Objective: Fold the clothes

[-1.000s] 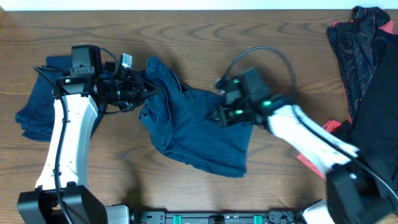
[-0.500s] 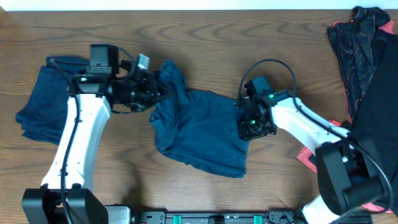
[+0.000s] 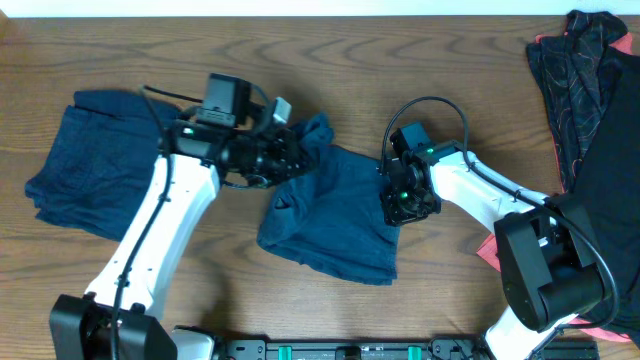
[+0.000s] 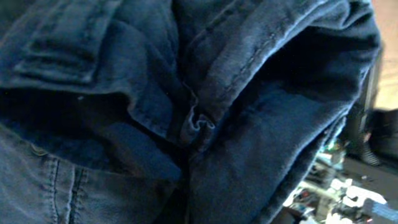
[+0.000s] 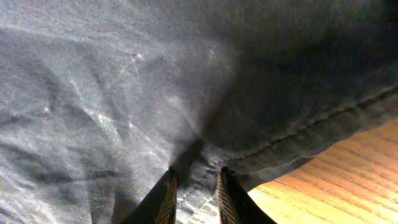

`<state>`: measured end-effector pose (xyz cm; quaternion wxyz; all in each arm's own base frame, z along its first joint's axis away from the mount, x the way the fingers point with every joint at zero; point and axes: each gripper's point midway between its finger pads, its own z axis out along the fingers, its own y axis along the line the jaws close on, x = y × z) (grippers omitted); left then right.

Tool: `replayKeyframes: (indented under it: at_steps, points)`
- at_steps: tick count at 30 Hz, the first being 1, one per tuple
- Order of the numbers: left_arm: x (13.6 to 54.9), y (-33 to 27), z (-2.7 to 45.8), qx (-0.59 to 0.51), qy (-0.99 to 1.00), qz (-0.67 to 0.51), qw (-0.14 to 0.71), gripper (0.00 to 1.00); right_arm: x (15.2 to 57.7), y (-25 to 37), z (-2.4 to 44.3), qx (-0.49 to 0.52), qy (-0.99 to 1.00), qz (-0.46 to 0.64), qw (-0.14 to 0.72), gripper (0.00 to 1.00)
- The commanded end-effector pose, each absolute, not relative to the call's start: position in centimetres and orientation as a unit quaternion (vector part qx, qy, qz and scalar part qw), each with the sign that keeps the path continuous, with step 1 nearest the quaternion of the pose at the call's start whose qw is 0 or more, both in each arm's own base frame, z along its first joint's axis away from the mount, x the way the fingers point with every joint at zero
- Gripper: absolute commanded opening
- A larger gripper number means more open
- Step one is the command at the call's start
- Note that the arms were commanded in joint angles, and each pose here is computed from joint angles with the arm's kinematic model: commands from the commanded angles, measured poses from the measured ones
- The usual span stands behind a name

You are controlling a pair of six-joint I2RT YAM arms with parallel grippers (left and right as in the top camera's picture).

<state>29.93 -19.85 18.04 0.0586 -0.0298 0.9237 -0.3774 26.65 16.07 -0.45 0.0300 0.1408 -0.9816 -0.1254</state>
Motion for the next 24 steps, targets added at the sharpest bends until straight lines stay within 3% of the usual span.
replayKeyframes:
  at_steps: [1, 10, 24]
  points:
    - [29.7, -21.8, 19.5, -0.008, 0.925, -0.372, 0.08, 0.06, 25.4, 14.9, -3.6, 0.141, -0.983, -0.099, 0.066, 0.23]
    - [29.1, -23.4, 17.8, -0.066, 0.95, -0.29, 0.096, 0.06, 25.3, 14.9, -3.6, 0.141, -0.983, -0.098, 0.068, 0.23]
    - [28.8, -26.7, 17.6, -0.098, 0.946, -0.286, 0.116, 0.06, 25.0, 14.8, -3.6, 0.14, -0.983, -0.096, 0.074, 0.23]
